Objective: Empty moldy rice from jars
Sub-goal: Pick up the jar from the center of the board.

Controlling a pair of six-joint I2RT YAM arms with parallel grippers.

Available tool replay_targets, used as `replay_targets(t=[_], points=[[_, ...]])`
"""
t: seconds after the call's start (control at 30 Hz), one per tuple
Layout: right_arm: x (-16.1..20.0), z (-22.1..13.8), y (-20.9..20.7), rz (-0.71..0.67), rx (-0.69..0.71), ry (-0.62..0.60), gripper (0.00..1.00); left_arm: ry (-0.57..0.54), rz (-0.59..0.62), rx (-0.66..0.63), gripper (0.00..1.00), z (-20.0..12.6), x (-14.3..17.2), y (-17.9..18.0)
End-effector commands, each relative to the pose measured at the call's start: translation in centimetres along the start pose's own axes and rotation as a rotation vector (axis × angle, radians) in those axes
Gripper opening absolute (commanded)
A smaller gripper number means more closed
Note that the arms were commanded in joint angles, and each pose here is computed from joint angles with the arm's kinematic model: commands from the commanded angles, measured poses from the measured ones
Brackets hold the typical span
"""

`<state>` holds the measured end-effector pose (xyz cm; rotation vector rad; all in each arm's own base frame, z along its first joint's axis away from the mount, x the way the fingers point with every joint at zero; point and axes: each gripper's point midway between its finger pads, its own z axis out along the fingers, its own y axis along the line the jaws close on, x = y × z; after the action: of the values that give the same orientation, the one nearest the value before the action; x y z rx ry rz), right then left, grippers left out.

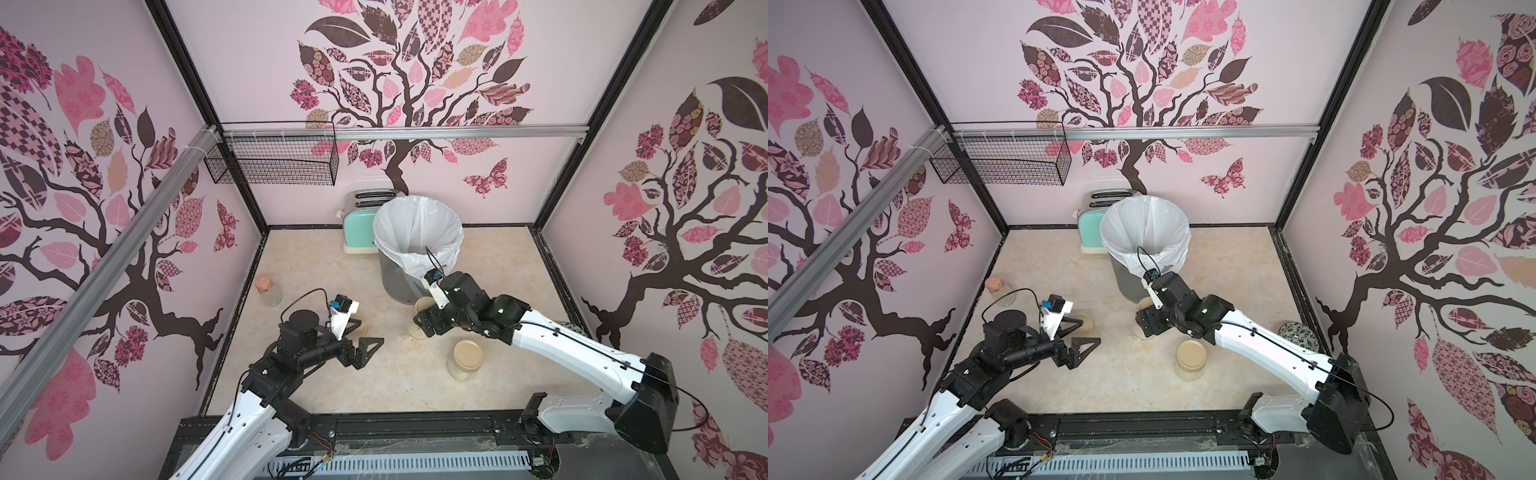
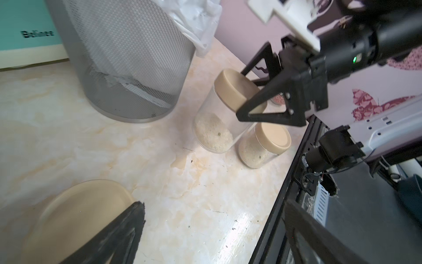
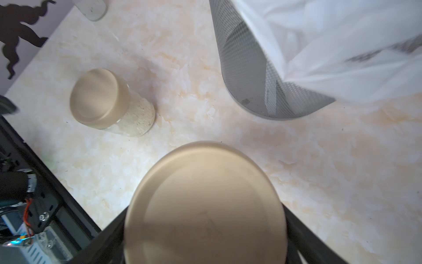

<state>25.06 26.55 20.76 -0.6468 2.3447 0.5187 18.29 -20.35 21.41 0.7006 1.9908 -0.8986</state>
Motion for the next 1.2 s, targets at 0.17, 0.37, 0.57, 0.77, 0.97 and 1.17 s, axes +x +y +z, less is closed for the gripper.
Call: replay_targets(t=[0.17, 0.37, 0.57, 0.77, 0.97, 1.17], points=[[-6.1, -7.3, 2.3, -0.001, -0.130, -0.176, 0.61, -0.077, 0.107, 0.001, 0.98, 3.1, -3.7, -0.5], [-6.6, -8.5, 3.4, 0.022, -0.196, -0.180, 0.61, -0.079, 0.289, 0.020, 0.98, 5.4, -4.5, -2.3], [-6.8, -9.0, 4.2, 0.022, -0.241, -0.167, 0.61, -0.174, 0.359, 0.065, 0.98, 5.1, -5.0, -3.4], [-7.1, -9.9, 5.7, 0.030, -0.328, -0.163, 0.59, -0.189, 0.399, 0.114, 0.98, 5.6, -4.8, -4.1], [-7.0, -10.2, 6.4, 0.034, -0.372, -0.156, 0.59, -0.191, 0.425, 0.161, 0.98, 6.2, -4.9, -4.8], [-7.0, -10.4, 7.1, 0.049, -0.440, -0.153, 0.59, -0.221, 0.452, 0.183, 0.98, 6.4, -5.7, -5.4]])
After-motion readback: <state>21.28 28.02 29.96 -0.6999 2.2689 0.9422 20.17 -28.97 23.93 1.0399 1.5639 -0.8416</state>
